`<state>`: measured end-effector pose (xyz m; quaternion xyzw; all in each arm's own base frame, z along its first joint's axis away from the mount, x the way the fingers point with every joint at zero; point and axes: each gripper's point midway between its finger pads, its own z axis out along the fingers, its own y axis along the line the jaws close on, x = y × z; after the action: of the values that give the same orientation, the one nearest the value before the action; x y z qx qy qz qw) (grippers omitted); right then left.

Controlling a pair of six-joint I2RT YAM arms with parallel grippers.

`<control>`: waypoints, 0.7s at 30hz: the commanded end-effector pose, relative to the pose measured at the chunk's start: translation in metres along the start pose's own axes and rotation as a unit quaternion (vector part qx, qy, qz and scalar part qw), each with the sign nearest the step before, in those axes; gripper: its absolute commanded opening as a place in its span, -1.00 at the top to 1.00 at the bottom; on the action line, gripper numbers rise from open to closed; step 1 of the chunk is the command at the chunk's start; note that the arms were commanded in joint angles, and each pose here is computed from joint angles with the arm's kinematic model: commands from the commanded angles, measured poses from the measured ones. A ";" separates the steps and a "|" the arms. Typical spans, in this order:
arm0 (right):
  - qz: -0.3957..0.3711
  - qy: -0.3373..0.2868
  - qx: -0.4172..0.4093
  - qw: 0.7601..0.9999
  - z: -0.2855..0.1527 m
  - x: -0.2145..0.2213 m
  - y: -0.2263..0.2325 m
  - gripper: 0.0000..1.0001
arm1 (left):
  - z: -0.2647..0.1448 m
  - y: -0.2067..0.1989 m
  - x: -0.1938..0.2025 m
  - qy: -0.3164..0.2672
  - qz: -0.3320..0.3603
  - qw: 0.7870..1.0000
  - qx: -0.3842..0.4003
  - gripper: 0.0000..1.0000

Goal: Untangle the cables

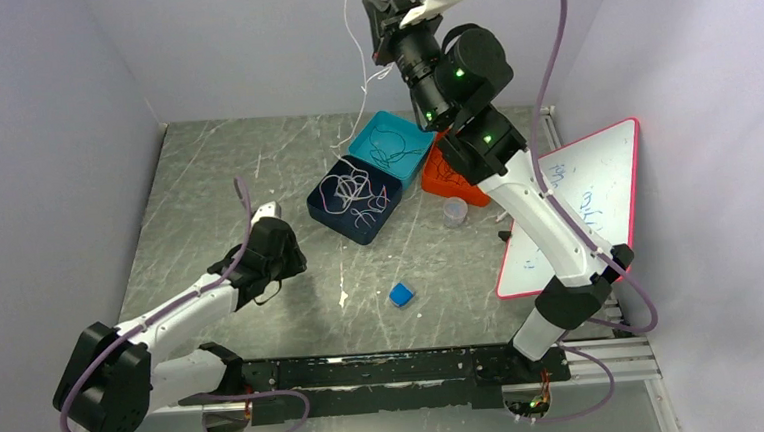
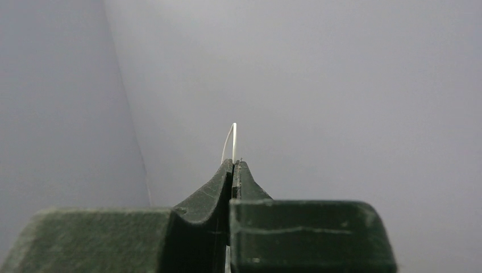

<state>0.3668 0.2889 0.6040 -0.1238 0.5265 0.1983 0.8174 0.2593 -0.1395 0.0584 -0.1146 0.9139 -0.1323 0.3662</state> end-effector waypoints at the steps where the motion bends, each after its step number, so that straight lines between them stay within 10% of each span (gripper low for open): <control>1: 0.005 -0.017 -0.004 1.000 0.005 -0.013 -0.006 1.00 | 0.001 -0.006 -0.017 -0.020 -0.004 1.000 0.001 0.15; 21: 0.045 0.136 -0.026 0.989 -0.015 0.134 0.000 1.00 | 0.005 -0.004 -0.009 -0.008 -0.003 1.000 -0.001 0.18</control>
<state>0.4086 0.3196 0.4510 -0.1650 0.6526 0.2129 0.7082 0.2617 -0.1409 0.0553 -0.1136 0.9172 -0.1276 0.3600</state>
